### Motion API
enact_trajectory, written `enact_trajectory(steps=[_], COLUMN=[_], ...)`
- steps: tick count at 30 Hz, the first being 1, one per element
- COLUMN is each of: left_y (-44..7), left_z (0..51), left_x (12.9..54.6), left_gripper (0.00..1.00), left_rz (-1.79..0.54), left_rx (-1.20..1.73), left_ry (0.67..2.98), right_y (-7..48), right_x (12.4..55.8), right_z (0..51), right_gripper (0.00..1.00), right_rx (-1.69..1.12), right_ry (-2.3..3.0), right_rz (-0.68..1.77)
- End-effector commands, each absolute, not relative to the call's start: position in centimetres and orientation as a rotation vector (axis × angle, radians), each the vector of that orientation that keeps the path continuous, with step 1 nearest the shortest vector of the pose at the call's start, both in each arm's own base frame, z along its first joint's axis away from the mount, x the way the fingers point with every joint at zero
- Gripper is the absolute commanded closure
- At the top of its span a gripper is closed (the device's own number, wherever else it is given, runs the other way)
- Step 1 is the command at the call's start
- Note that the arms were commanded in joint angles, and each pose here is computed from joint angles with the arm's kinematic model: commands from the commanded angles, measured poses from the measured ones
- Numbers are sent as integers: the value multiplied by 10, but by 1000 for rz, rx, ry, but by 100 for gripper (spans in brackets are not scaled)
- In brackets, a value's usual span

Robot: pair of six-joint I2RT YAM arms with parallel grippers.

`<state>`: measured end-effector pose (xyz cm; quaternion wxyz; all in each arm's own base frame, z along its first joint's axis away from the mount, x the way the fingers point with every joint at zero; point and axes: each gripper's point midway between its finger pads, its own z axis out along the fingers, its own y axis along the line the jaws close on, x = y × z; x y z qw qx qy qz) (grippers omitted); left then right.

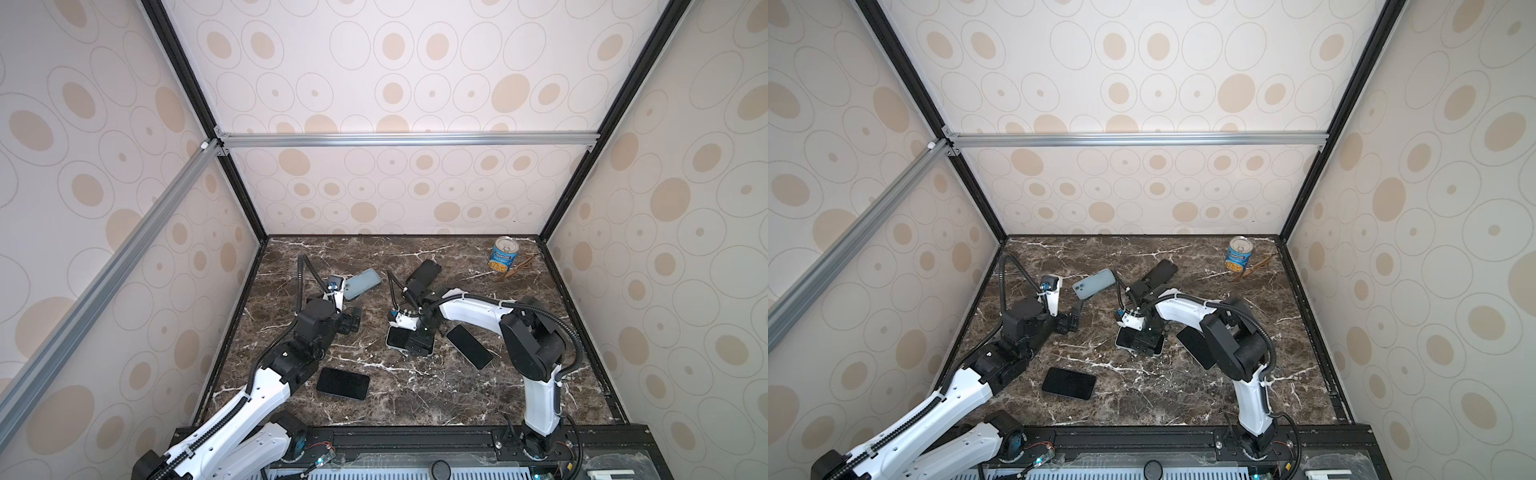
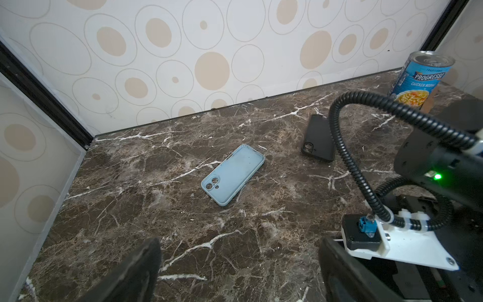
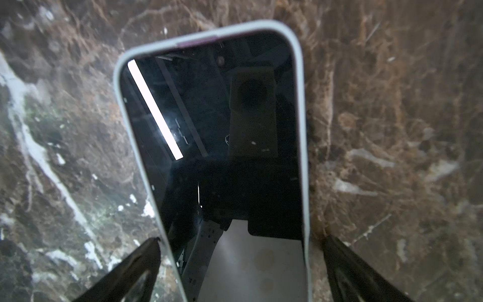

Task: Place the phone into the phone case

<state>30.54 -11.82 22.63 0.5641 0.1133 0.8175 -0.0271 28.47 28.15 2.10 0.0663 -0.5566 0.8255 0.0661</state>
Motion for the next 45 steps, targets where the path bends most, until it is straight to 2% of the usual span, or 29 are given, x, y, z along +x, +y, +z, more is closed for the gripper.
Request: enact_trajectory(steps=[1, 14, 23, 28, 33, 45], left_y=[-114, -106, -102, -102, -103, -101], left_z=[235, 236, 234, 231, 229, 227], left_x=[308, 313, 317, 319, 320, 321], left_gripper=[6, 6, 6, 6, 6, 6], left_rz=[-36, -47, -79, -84, -93, -98], left_rx=[278, 248, 225, 227, 230, 224], left_ry=[1905, 1900, 1911, 1924, 1931, 1938], right_y=[274, 269, 266, 250, 233, 204], right_x=[275, 289, 311, 334, 350, 365], right_z=[9, 1, 7, 8, 5, -9], right_gripper=[0, 8, 11, 16, 16, 16], right_rx=[-1745, -1628, -1424, -1252, -1115, -864], right_ry=[2533, 2576, 2647, 2708, 2772, 2928], right_rz=[185, 65, 100, 40, -31, -34])
